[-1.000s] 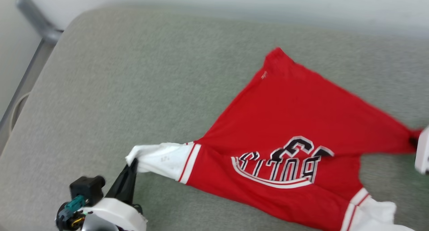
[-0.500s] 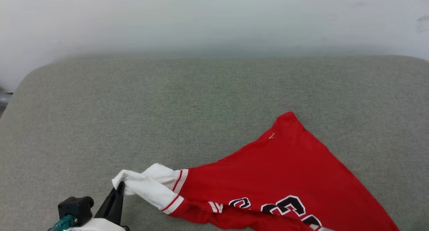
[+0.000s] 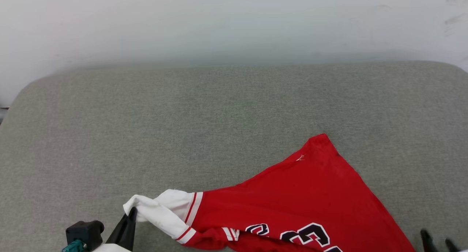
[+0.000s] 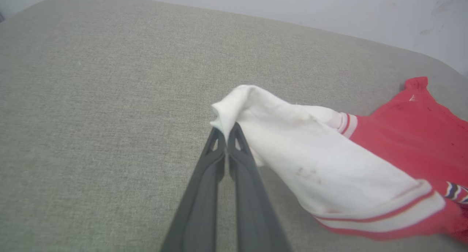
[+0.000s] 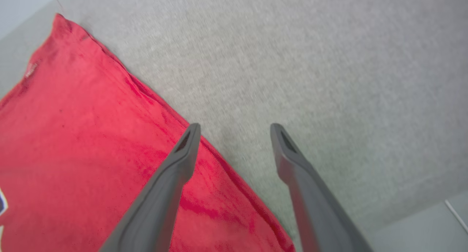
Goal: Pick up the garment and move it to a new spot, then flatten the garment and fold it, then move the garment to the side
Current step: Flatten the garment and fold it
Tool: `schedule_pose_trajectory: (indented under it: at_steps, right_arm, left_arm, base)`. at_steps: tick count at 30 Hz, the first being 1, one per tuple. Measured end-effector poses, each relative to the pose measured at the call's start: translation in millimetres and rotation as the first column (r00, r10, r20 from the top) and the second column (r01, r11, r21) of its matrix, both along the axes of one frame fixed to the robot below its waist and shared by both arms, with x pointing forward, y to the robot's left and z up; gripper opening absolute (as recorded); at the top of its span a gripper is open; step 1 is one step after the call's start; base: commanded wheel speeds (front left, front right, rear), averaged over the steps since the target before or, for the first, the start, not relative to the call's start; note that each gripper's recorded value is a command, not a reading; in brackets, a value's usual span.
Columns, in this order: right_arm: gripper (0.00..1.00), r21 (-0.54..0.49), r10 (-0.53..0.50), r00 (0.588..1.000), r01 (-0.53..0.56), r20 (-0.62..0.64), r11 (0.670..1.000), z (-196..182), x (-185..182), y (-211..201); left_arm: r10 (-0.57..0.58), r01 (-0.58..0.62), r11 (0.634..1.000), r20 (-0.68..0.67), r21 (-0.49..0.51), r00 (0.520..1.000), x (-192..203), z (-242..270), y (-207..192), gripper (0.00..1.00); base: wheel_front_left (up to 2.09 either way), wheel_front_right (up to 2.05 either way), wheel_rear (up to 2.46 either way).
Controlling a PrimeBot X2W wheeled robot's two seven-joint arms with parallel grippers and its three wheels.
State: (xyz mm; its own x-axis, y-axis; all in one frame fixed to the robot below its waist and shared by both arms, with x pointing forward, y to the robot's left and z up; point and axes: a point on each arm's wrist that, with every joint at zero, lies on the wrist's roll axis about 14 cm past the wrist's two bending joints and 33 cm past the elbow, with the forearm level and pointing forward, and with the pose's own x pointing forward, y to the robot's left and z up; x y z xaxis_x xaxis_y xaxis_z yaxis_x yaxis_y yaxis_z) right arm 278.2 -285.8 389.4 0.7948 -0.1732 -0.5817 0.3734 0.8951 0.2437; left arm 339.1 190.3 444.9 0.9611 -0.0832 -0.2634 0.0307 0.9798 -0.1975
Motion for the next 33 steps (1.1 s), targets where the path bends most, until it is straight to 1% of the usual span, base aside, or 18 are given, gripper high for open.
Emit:
schedule_pose_trajectory:
  at_steps: [2,5,8,11,14,17,19,23,28,31,33]
  right_arm:
    - [1.00,-0.039,0.002,0.996,0.002,0.094,0.999,17.0,19.2,-2.2]
    - [1.00,-0.093,0.041,0.980,-0.023,0.196,0.995,38.5,48.4,-1.5]
    - [1.00,-0.122,0.102,0.963,-0.074,0.248,0.990,51.4,80.0,7.7]
    - [1.00,-0.137,0.181,0.948,-0.149,0.261,0.979,59.5,114.5,24.2]
    - [1.00,-0.147,0.298,0.934,-0.273,0.195,0.951,53.8,141.0,47.3]
    - [1.00,-0.129,0.403,0.912,-0.391,0.077,0.911,43.4,159.6,67.2]
    - [1.00,-0.112,0.458,0.889,-0.456,-0.009,0.883,36.6,168.6,76.8]
    - [1.00,-0.071,0.573,0.807,-0.586,-0.147,0.807,26.9,185.1,108.2]
    - [1.00,-0.058,0.659,0.710,-0.689,-0.248,0.722,12.3,199.6,134.8]
    - [1.00,-0.055,0.684,0.670,-0.725,-0.289,0.687,0.2,206.7,142.9]
    - [1.00,-0.040,0.692,0.649,-0.738,-0.316,0.674,-10.9,207.7,145.4]
  left_arm:
    - [0.005,-0.005,1.000,0.008,-0.003,1.000,0.4,1.1,0.9,0.00]
    - [0.013,-0.013,1.000,0.017,-0.007,1.000,2.9,3.4,1.9,0.00]
    - [0.015,-0.015,1.000,0.028,-0.008,0.999,7.7,5.3,1.9,0.00]
    - [0.018,-0.017,1.000,0.047,-0.011,0.999,15.8,9.4,1.1,0.00]
    - [0.027,-0.026,1.000,0.054,-0.014,0.998,19.3,9.4,2.8,0.00]
    - [0.033,-0.032,0.999,0.043,-0.021,0.999,18.1,4.8,2.0,0.00]
    - [0.037,-0.036,0.999,0.046,-0.028,0.998,20.3,4.8,2.2,0.00]
    - [0.042,-0.040,0.999,0.052,-0.031,0.998,28.8,3.8,2.8,0.00]
    - [0.045,-0.043,0.999,0.055,-0.033,0.997,40.2,-0.1,3.2,0.00]
    - [0.051,-0.050,0.998,0.045,-0.031,0.998,45.1,-6.1,5.7,0.00]
    - [0.053,-0.052,0.998,0.034,-0.035,0.998,47.4,-10.9,5.0,0.00]
  base:
    - [0.00,0.00,0.00]
    - [0.00,0.00,0.00]
    - [0.00,0.00,0.00]
    - [0.00,0.00,0.00]
    - [0.00,0.00,0.00]
    - [0.00,0.00,0.00]
    - [0.00,0.00,0.00]
    - [0.00,0.00,0.00]
    - [0.00,0.00,0.00]
    - [0.00,0.00,0.00]
    - [0.00,0.00,0.00]
